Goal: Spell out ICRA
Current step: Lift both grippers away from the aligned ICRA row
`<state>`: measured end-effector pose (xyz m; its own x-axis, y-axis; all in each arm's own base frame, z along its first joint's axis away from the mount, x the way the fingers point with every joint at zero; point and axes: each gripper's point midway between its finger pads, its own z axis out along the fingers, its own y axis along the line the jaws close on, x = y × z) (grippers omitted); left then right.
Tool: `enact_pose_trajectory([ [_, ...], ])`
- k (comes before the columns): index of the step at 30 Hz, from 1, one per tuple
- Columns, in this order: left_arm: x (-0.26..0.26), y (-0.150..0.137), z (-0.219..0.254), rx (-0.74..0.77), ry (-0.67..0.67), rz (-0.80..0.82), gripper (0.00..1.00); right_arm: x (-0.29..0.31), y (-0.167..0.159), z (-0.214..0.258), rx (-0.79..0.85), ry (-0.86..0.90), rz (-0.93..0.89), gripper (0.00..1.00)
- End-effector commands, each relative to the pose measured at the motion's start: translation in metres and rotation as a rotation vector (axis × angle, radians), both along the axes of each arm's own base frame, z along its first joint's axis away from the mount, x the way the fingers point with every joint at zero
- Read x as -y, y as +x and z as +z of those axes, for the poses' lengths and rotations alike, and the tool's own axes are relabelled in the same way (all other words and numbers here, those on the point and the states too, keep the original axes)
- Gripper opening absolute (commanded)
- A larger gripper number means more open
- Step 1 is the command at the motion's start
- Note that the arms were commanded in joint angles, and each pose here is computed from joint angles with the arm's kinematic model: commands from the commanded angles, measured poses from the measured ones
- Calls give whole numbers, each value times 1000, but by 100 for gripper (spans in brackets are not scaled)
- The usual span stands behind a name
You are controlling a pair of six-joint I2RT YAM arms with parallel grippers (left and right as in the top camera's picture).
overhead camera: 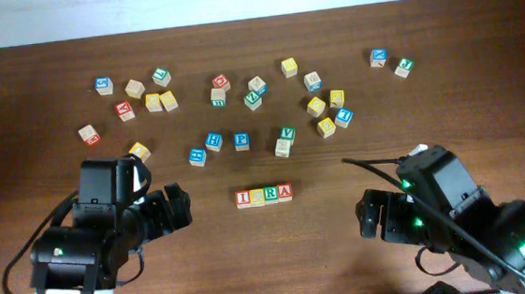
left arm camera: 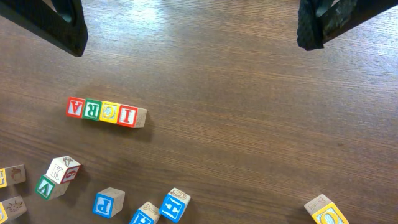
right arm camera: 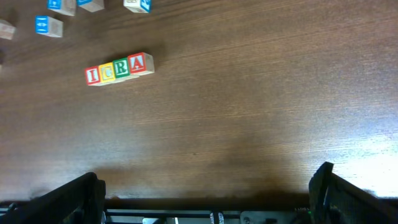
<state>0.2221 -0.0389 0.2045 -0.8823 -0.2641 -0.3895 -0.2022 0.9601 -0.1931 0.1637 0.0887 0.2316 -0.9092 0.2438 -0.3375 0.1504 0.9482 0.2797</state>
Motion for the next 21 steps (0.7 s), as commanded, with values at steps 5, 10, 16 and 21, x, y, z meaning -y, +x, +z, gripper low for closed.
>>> enact_pose_trajectory([
  [5, -2, 1, 3, 12, 10, -4, 99, 22, -13, 6, 117, -12, -44, 98],
  [10, -2, 1, 3, 12, 10, -4, 99, 39, -23, 24, 248, 7, -80, 98],
  [16, -2, 1, 3, 12, 10, -4, 99, 40, -23, 25, 255, 6, -83, 98],
  [21, -2, 1, 3, 12, 10, -4, 99, 40, -23, 25, 255, 6, -83, 98],
])
